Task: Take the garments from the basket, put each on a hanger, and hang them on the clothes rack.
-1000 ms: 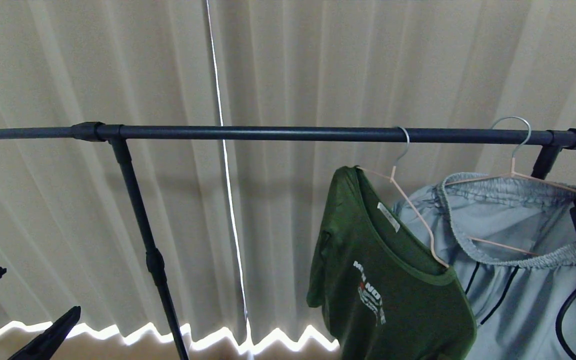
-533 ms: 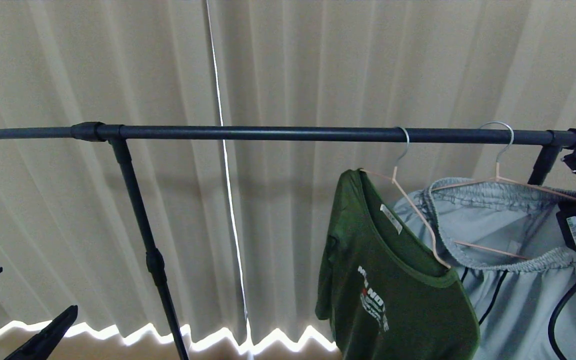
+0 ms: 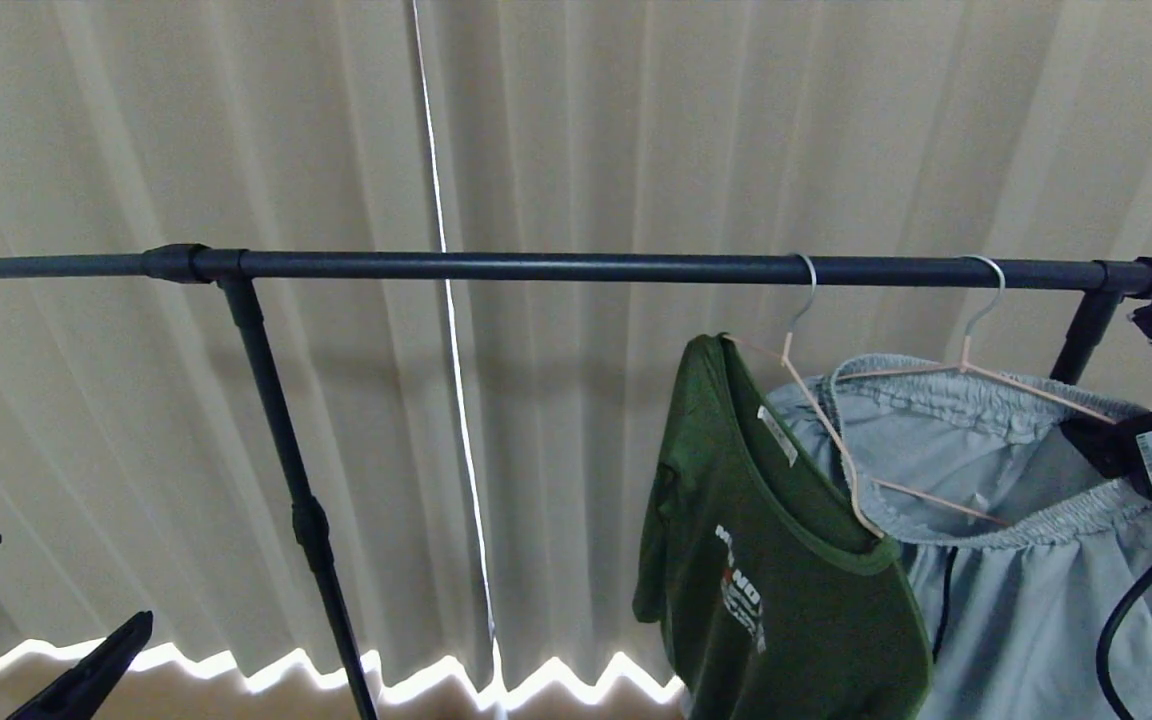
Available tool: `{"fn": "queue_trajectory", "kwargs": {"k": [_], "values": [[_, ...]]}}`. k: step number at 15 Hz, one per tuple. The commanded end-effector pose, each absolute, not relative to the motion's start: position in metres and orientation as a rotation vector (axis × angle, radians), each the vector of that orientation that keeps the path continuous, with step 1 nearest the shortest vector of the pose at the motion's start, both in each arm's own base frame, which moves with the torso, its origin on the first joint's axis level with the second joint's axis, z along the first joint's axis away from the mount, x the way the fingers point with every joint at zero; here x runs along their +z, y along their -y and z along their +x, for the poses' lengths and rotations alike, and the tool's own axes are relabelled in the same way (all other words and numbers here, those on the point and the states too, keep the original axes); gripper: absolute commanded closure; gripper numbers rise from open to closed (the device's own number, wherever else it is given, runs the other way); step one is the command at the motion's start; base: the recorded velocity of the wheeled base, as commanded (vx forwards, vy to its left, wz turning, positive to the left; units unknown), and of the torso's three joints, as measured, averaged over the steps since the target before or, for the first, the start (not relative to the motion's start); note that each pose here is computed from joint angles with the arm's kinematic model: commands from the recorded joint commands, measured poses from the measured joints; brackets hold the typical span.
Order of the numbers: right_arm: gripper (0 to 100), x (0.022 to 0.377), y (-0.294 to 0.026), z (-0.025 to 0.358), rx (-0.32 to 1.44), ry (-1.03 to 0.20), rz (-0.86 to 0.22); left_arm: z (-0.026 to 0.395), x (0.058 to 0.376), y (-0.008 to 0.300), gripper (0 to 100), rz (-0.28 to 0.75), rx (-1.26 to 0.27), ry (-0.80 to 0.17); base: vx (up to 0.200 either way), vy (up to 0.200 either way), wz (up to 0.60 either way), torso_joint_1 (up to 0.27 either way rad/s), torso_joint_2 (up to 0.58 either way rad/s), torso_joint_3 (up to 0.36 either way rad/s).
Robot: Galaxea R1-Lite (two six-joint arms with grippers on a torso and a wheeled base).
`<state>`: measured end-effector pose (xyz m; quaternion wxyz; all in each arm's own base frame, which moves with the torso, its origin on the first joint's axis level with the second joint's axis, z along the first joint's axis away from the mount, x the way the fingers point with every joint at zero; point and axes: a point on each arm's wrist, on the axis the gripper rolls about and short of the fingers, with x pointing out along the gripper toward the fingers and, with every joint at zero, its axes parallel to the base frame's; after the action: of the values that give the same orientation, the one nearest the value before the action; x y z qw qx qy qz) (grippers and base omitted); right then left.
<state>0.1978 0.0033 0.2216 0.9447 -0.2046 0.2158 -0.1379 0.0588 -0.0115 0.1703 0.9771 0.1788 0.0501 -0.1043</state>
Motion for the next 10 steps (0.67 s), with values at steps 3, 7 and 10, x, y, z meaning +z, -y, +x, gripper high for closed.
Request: {"fn": "queue_trajectory", "kwargs": {"k": [3,7,10], "values": [[0,0.222,-0.003,0.19,-0.274,-0.425,-0.41,0.059,0.17,0.012,0,0.361,-0.211,-0.103,0.0,0.0,0.0,0.0,0.0,0.0],[0,0.226,-0.004,0.182,-0.213,-0.389,-0.39,0.059,0.169,0.012,0,0.361,-0.211,-0.105,0.0,0.0,0.0,0.0,0.0,0.0],[0,0.228,-0.005,0.172,-0.147,-0.353,-0.373,0.059,0.169,0.012,0,0.361,-0.211,-0.105,0.0,0.0,0.0,0.0,0.0,0.0]]}}
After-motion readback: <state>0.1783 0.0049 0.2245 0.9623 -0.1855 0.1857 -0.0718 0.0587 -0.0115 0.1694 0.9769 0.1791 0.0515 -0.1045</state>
